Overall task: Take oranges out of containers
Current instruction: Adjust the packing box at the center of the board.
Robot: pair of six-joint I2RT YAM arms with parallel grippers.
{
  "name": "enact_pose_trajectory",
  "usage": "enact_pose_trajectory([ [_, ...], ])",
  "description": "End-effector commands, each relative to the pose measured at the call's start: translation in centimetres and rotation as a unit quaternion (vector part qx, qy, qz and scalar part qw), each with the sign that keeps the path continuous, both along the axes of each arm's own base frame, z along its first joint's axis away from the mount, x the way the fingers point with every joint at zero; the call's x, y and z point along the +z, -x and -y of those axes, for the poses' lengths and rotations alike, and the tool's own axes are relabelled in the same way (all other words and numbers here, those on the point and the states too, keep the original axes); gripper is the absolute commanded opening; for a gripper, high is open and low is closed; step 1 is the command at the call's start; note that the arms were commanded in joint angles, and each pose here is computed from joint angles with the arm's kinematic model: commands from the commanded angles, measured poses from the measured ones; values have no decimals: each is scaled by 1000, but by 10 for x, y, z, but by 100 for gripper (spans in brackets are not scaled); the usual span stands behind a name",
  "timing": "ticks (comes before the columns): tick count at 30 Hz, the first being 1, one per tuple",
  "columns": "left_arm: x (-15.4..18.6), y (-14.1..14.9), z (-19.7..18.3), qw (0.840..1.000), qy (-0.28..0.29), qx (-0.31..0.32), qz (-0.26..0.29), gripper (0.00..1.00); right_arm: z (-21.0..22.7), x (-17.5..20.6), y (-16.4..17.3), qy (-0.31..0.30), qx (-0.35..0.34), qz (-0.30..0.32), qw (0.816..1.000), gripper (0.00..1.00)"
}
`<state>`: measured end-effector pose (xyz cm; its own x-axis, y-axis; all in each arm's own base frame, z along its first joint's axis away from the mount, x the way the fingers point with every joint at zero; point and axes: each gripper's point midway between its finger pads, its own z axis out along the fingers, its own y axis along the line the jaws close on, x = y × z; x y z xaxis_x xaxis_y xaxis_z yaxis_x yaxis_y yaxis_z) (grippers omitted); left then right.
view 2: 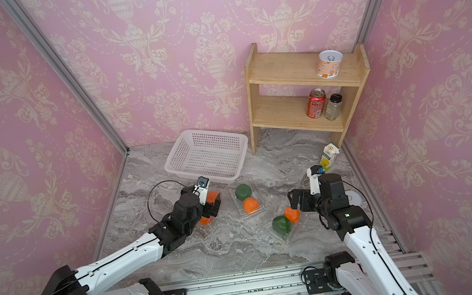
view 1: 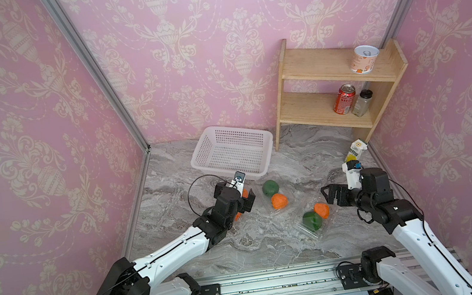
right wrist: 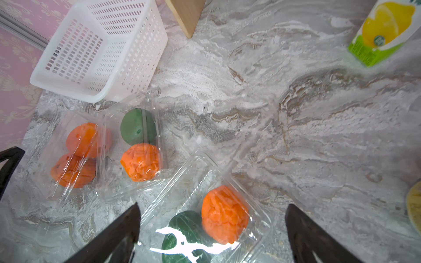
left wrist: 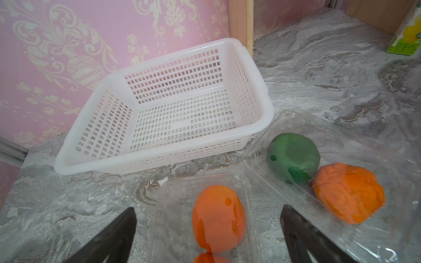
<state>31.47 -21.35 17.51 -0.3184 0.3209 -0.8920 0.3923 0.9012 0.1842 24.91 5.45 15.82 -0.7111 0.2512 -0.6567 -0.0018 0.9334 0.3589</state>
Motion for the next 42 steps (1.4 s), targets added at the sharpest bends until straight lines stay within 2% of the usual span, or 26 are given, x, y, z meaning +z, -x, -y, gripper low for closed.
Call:
enact_pose_trajectory([
  [1,2,9,31,998,25,-47,-13,99,-10,-10,21,-43,3,-36,998,100],
  [6,-21,32,79,992,-21,-126,-16,99,-15,-10,26,-80,-13,-40,996,100],
  [10,-35,46,99,986,-88,-143,5,99,-14,-15,31,-82,-20,-60,995,98],
  [16,-40,54,133,983,-40,-176,-16,99,-16,-28,37,-93,-25,-92,991,96],
  [20,-53,43,142,989,-33,-142,-33,99,-19,-38,42,-101,-23,-109,989,95],
  [23,-59,40,153,988,-30,-144,-40,99,-13,-45,43,-88,-35,-109,989,94],
  [32,-67,14,175,989,-78,-125,-31,99,-10,-52,45,-82,-43,-111,990,91],
  [37,-74,4,185,990,-72,-117,-43,99,-7,-53,45,-79,-50,-109,990,91],
  [39,-76,3,189,990,-61,-120,-53,92,-7,-54,46,-77,-52,-110,990,91],
  [42,-80,2,191,989,-39,-119,-78,75,-5,-54,46,-75,-55,-111,990,91],
])
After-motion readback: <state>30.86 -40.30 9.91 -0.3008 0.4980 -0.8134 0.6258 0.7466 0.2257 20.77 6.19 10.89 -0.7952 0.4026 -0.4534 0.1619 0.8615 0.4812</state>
